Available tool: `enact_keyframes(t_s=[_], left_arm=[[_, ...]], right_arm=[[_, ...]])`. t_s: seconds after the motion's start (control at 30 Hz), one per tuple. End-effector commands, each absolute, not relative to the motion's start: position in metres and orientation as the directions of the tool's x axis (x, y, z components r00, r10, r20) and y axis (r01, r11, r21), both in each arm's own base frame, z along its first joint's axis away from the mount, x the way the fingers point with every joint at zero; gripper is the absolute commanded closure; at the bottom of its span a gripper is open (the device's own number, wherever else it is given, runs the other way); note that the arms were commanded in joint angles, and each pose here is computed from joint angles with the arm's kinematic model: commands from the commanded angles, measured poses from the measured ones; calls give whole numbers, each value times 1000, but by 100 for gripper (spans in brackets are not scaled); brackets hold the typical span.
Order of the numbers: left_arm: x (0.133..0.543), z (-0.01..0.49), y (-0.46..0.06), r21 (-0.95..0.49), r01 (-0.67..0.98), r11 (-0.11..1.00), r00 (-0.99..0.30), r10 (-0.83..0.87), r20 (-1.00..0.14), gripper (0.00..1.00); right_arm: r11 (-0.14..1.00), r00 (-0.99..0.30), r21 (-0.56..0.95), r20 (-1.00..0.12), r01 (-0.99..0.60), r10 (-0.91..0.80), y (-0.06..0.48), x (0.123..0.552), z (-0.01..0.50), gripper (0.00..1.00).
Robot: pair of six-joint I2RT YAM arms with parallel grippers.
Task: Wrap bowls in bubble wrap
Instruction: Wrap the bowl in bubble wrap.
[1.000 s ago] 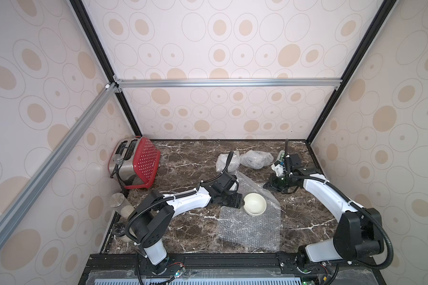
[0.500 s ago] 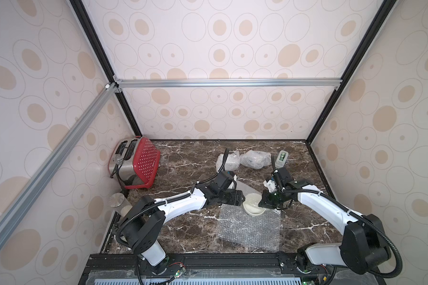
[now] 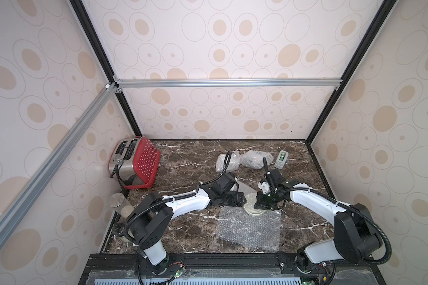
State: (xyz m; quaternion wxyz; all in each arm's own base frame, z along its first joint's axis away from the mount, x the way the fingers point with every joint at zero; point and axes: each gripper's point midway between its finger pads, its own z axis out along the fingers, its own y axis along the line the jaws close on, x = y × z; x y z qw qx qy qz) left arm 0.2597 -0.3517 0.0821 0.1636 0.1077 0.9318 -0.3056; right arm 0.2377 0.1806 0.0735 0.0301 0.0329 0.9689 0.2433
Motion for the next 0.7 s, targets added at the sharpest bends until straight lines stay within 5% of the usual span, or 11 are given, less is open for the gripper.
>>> enact_keyframes(t_s=[0.0,0.37,0.67], left_arm=[[263,91,-372,-562,305,769,-922,91,-376,20],[267,67,-368,-489,283,825,-929,110,-353,20],[264,52,-364,-474,276,836,-936,121,-331,25]], right_arm=[[886,-996,459,-32,61,84,179,237,69,92],[885,-996,463,-39,50,77,179,234,74,90],[886,-995,462,-77,25,68,174,231,95,65]])
